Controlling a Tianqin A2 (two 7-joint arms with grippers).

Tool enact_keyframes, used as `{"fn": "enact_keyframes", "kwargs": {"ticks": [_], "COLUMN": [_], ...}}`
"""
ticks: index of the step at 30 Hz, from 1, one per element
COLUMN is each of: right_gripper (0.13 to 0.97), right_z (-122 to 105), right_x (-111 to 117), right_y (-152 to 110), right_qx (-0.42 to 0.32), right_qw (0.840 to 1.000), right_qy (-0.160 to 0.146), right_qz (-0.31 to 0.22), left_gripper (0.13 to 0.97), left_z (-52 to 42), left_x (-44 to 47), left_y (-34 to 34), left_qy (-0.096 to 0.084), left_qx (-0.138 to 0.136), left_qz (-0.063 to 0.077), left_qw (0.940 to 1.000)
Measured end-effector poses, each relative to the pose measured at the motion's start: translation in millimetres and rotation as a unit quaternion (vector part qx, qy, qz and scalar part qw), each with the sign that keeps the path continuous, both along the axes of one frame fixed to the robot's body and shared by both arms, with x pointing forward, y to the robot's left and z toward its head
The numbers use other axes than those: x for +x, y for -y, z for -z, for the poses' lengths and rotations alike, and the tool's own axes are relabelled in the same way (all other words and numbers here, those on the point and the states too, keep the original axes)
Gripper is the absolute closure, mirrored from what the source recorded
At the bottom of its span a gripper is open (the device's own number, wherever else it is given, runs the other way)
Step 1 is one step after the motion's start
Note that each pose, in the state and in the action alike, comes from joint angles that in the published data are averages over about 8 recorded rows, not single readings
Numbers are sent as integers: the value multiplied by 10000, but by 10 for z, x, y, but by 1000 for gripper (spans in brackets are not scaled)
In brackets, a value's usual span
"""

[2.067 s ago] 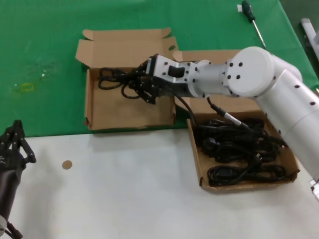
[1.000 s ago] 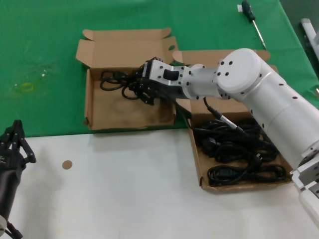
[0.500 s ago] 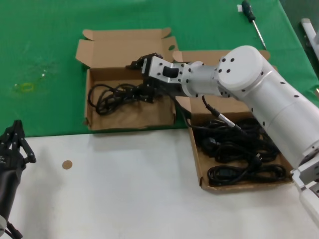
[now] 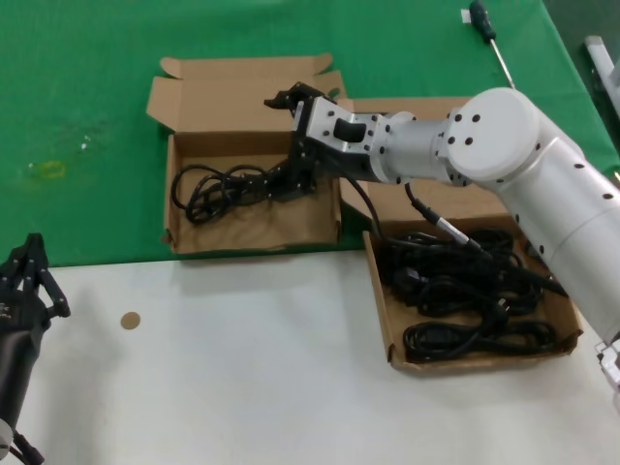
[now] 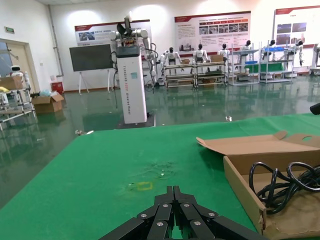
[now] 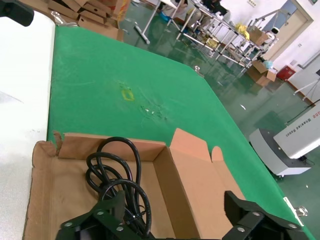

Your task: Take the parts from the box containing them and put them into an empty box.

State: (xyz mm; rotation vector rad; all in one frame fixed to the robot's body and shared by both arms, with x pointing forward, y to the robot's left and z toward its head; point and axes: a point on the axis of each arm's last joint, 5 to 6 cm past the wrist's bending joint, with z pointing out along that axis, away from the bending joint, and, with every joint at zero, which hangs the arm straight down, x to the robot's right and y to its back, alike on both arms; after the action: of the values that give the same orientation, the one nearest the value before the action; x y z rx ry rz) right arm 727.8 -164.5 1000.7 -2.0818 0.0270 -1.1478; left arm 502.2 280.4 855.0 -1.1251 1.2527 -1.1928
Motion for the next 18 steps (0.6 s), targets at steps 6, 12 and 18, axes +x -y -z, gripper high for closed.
{"fn": "enact_keyframes", "kwargs": {"ticks": [6, 12, 18], "right_gripper": [415, 304, 201], "right_z": [-1, 93, 250], "right_x": [-14, -69, -172], "right_y": [18, 31, 63], "right_qx": [43, 270, 664], "right_qw": [10000, 9996, 9976], "right_qy": [1, 4, 8], "right_qz": [19, 84, 220], "left_gripper": [940, 926, 871], "left_z": [0, 0, 0], "left_x": [0, 0, 0], "left_y": [0, 0, 0], "left_qy": [0, 0, 0], "left_qx": [0, 0, 0], "left_qz": [0, 0, 0], "left_qw": [10000, 10000, 10000]}}
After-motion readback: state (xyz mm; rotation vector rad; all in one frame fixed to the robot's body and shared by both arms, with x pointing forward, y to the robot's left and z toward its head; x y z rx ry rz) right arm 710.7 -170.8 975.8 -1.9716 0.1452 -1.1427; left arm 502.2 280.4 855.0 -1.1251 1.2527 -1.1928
